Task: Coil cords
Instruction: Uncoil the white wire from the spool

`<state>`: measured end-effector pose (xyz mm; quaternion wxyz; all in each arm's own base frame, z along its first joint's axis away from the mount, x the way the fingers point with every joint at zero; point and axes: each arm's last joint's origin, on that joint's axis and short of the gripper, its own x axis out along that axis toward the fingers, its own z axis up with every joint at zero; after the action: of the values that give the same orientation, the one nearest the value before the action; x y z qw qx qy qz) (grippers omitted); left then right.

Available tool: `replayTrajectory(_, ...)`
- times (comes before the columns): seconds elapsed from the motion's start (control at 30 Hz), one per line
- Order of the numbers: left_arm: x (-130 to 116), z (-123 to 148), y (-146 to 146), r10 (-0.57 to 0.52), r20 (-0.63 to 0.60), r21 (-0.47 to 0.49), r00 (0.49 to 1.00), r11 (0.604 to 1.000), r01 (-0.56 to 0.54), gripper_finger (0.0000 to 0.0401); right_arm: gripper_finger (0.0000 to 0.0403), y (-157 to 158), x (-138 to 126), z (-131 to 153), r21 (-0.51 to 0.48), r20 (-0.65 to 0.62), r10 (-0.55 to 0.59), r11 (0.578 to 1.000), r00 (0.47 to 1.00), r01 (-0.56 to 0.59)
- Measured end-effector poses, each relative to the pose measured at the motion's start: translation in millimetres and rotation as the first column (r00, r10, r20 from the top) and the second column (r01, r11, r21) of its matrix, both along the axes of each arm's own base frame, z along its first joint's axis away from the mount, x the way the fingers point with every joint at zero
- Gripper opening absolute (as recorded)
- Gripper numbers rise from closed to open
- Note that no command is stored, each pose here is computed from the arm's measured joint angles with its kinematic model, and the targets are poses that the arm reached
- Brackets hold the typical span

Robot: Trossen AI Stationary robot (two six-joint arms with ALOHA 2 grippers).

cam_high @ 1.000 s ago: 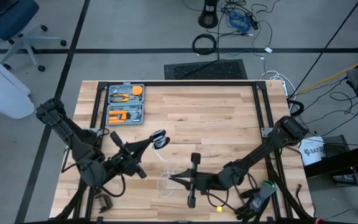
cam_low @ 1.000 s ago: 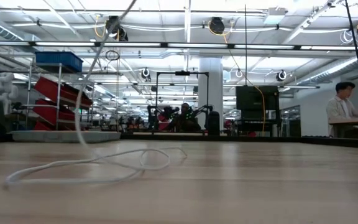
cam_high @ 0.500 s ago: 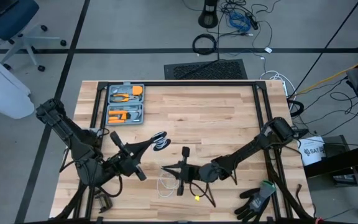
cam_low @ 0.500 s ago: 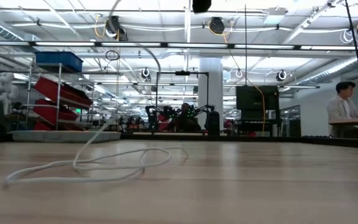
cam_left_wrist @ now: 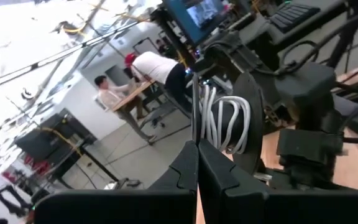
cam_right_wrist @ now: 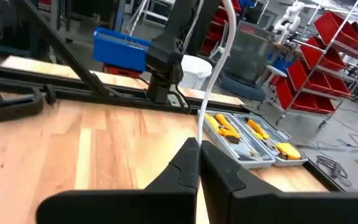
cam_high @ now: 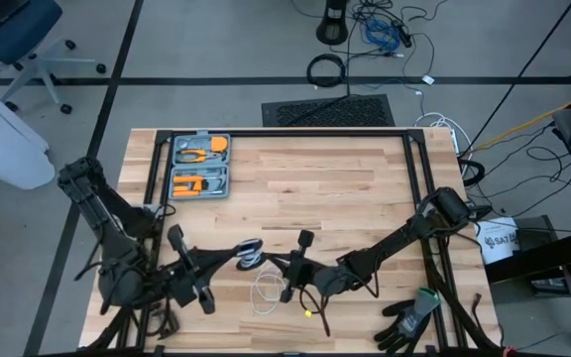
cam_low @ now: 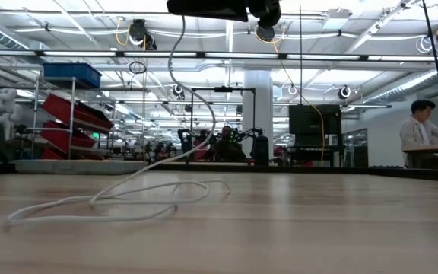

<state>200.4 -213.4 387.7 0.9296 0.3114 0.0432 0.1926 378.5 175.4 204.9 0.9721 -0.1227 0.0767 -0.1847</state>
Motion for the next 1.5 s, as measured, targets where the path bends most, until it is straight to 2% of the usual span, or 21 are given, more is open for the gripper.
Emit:
replayTrajectory(0.13,-9.1,-0.2,-8.2,-0.040,-0.016,0.037,0.999,0.999,0.041,0.0001,0.0000,2.4,-4.5,0.8,-0.027,-0.031,-0.032,0.999,0.999,0.031)
replayTrajectory(0.27,-18.6,0.5,-15.2,-0.080,-0.016,0.039,0.997,0.996,0.081,0.0001,0.0000,5.5,-16.2,4.9,-0.071,-0.118,-0.052,0.997,0.992,0.044)
replayTrajectory(0.43,-30.0,5.8,-18.8,-0.121,0.007,0.006,0.993,0.993,0.121,0.0001,0.0000,4.8,-34.0,8.4,-0.044,-0.237,-0.043,0.998,0.971,0.034)
replayTrajectory(0.5,-32.1,6.8,-20.1,-0.131,0.016,-0.004,0.991,0.991,0.131,0.0001,0.0000,3.8,-41.3,7.4,-0.011,-0.290,-0.030,1.000,0.956,0.028)
replayTrajectory(0.63,-33.4,6.9,-21.7,-0.161,0.020,-0.002,0.987,0.987,0.161,0.0001,0.0006,1.9,-51.9,6.7,0.124,-0.334,-0.017,0.990,0.943,0.061)
replayTrajectory(0.8,-29.3,6.5,-19.1,-0.149,0.018,0.000,0.989,0.989,0.149,0.0001,0.0038,8.0,-53.1,11.2,0.278,-0.326,0.119,0.960,0.938,-0.025)
replayTrajectory(0.9,-25.5,6.4,-16.4,-0.138,0.025,-0.016,0.990,0.990,0.139,0.0001,0.0066,12.9,-49.8,16.7,0.322,-0.281,0.204,0.940,0.938,-0.108)
replayTrajectory(1.0,-22.1,6.4,-13.8,-0.124,0.027,-0.021,0.992,0.992,0.124,0.0001,0.0094,16.6,-44.9,26.3,0.290,-0.197,0.242,0.940,0.950,-0.179)
replayTrajectory(1.17,-17.1,6.0,-10.6,-0.122,0.034,-0.032,0.992,0.992,0.123,0.0001,0.0130,22.3,-34.6,52.0,0.181,0.044,0.294,0.937,0.955,-0.297)
replayTrajectory(1.33,-11.0,6.0,-8.2,-0.173,0.052,-0.046,0.984,0.983,0.176,0.0001,0.0151,23.2,-30.4,72.6,0.054,0.251,0.302,0.944,0.920,-0.325)
replayTrajectory(1.5,-6.9,5.4,-5.5,-0.176,0.050,-0.042,0.983,0.983,0.179,0.0001,0.0166,14.8,-26.1,81.7,0.009,0.342,0.316,0.941,0.885,-0.339)
